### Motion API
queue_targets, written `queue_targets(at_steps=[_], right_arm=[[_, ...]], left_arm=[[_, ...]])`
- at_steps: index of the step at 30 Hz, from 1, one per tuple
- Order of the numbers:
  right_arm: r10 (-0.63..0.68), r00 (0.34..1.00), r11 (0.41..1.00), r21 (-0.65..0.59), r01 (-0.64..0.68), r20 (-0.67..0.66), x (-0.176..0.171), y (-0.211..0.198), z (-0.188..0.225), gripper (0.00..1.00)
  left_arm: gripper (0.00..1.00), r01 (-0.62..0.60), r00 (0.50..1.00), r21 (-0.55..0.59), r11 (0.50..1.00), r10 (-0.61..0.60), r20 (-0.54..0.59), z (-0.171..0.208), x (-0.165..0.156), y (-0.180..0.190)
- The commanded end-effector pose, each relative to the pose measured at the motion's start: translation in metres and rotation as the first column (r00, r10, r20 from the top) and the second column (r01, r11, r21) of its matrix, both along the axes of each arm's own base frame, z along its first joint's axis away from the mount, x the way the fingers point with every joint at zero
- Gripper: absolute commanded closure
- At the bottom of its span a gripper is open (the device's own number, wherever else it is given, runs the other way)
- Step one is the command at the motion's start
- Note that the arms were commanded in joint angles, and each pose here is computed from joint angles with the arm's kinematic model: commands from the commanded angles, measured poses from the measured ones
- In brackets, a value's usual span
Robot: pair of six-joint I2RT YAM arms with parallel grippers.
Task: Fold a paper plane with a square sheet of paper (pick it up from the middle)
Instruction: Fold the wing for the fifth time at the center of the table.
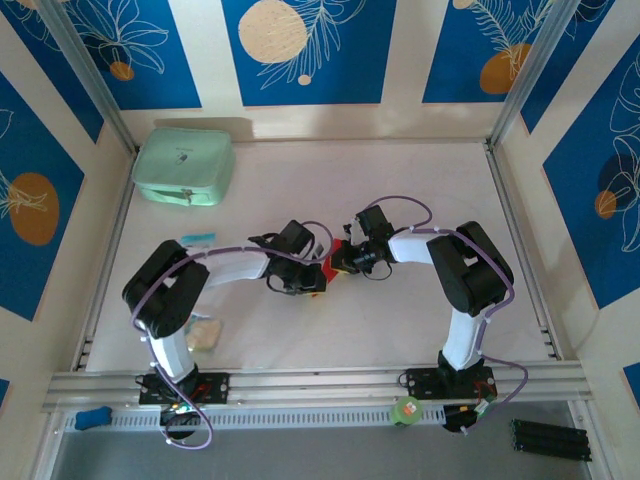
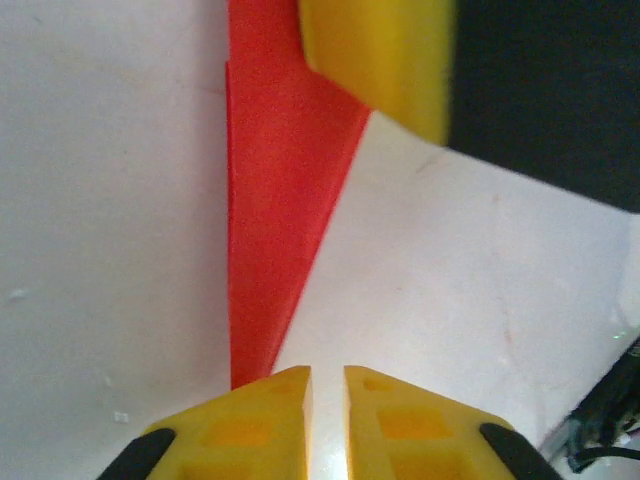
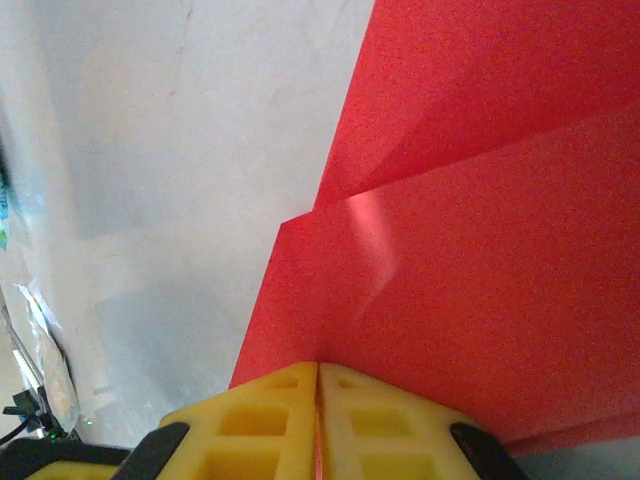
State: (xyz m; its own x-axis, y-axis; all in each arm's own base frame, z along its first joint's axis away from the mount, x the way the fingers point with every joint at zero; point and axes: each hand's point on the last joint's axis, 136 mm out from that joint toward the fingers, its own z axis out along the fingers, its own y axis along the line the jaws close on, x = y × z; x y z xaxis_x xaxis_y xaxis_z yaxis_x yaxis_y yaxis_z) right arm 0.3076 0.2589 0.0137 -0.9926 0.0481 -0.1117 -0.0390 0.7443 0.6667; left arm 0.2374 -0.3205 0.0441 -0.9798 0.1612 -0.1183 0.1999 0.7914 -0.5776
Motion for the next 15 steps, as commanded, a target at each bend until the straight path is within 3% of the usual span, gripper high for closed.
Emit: queue_targets(at_steps=[1, 5, 15], right_arm=[[-0.038, 0.997, 0.993, -0.112, 0.031, -0.063, -0.010, -0.018, -0.030, 0.89], [-0.031, 0.998, 0.996, -0.082, 0.027, -0.046, -0.007, -0.013, -0.019, 0.88], [-0.011, 1.000, 1.000, -0.013, 0.011, -0.002, 0.000, -0.001, 0.009, 0.83]], left_arm=[[0.79, -0.023, 0.996, 0.015, 1.000, 0.021, 0.082, 0.024, 0.013, 0.011], [0.74, -0.062, 0.996, 0.035, 0.997, 0.059, 0.069, 0.014, 0.020, 0.026], [0.69, -0.041, 0.999, -0.040, 0.998, 0.040, -0.030, -0.006, 0.014, 0.008]])
